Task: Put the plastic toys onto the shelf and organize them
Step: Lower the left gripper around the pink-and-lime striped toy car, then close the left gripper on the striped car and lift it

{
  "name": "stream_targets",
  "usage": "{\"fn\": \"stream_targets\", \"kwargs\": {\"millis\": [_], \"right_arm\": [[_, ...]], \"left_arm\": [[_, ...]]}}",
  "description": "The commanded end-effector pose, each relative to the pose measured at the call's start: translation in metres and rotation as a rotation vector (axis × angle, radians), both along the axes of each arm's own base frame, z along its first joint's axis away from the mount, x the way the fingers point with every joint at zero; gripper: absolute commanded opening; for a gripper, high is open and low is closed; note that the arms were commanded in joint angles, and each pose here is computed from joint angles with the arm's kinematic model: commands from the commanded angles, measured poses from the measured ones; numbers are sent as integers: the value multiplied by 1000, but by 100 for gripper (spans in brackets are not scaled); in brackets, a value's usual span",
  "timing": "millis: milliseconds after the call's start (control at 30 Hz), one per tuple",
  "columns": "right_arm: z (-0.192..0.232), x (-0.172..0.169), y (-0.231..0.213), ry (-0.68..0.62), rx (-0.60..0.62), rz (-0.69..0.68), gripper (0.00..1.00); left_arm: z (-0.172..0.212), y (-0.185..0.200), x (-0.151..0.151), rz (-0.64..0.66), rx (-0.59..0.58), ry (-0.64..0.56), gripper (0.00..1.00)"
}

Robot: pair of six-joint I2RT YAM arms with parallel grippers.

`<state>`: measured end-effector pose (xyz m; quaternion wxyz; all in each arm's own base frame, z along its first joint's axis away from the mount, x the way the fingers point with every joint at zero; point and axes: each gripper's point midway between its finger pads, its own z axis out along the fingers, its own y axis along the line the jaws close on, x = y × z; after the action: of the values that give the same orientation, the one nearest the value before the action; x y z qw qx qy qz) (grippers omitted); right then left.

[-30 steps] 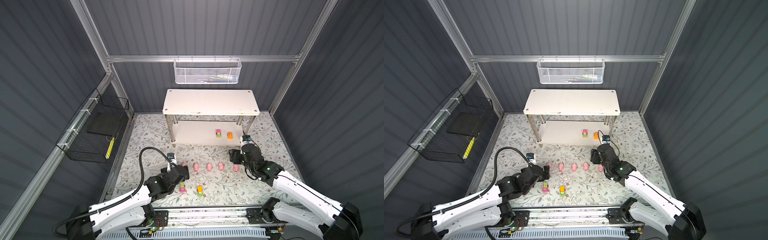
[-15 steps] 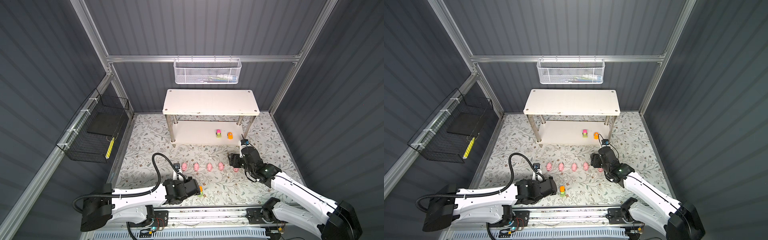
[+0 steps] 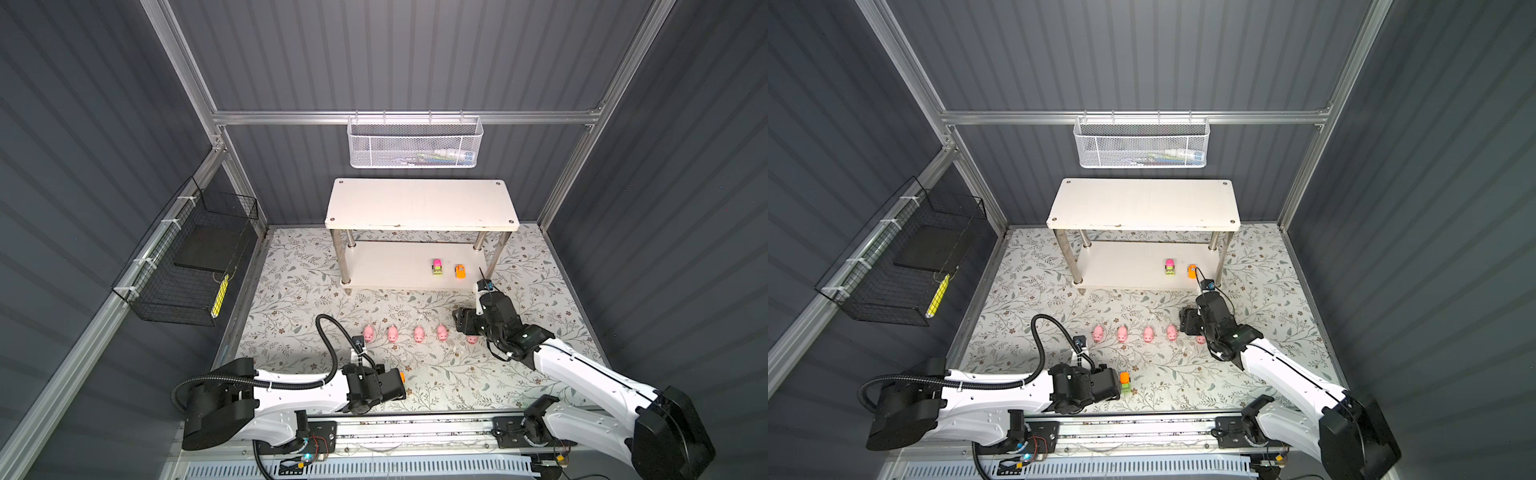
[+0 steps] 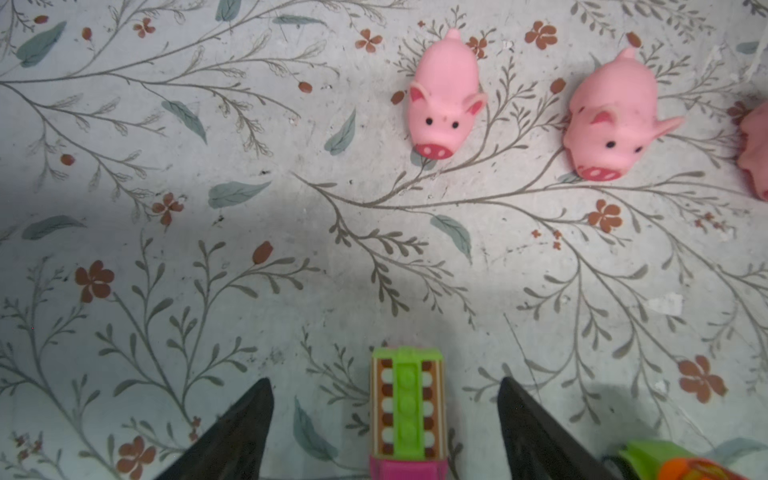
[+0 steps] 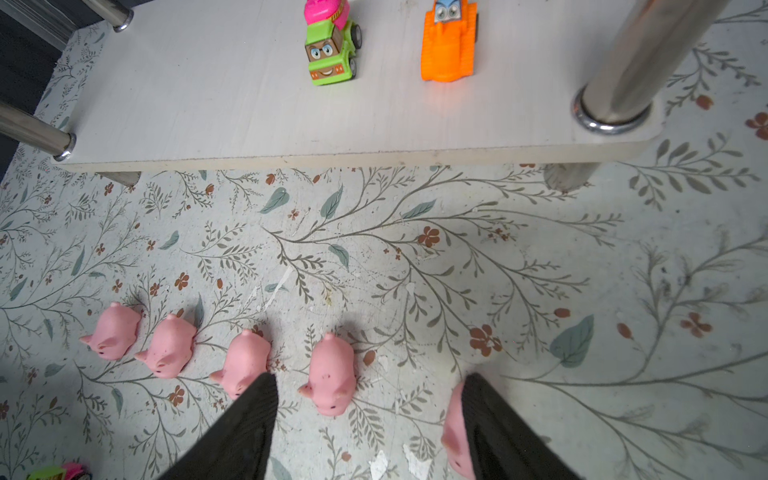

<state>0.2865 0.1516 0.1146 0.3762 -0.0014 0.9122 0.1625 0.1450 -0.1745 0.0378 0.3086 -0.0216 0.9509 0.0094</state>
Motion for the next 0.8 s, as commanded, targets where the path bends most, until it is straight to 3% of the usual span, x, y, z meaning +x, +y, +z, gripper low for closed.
{"fn": "stream_targets", "kwargs": {"millis": [0,267,433,767], "right_arm": [[-6,0,0,6,3,10,72],[-11,0,-2,20,12,9,72],[-20,1,-1,44,10,13,72],[-25,1,-1,56,18,15,72]], "left_arm": [[-2,-5,-3,4,-15,19,82],[-9,-6,-6,-2,-13,39,70],[-13,-4,-8,12,6,57,70],[-18,-3,-10,26,-4,70,52]]}}
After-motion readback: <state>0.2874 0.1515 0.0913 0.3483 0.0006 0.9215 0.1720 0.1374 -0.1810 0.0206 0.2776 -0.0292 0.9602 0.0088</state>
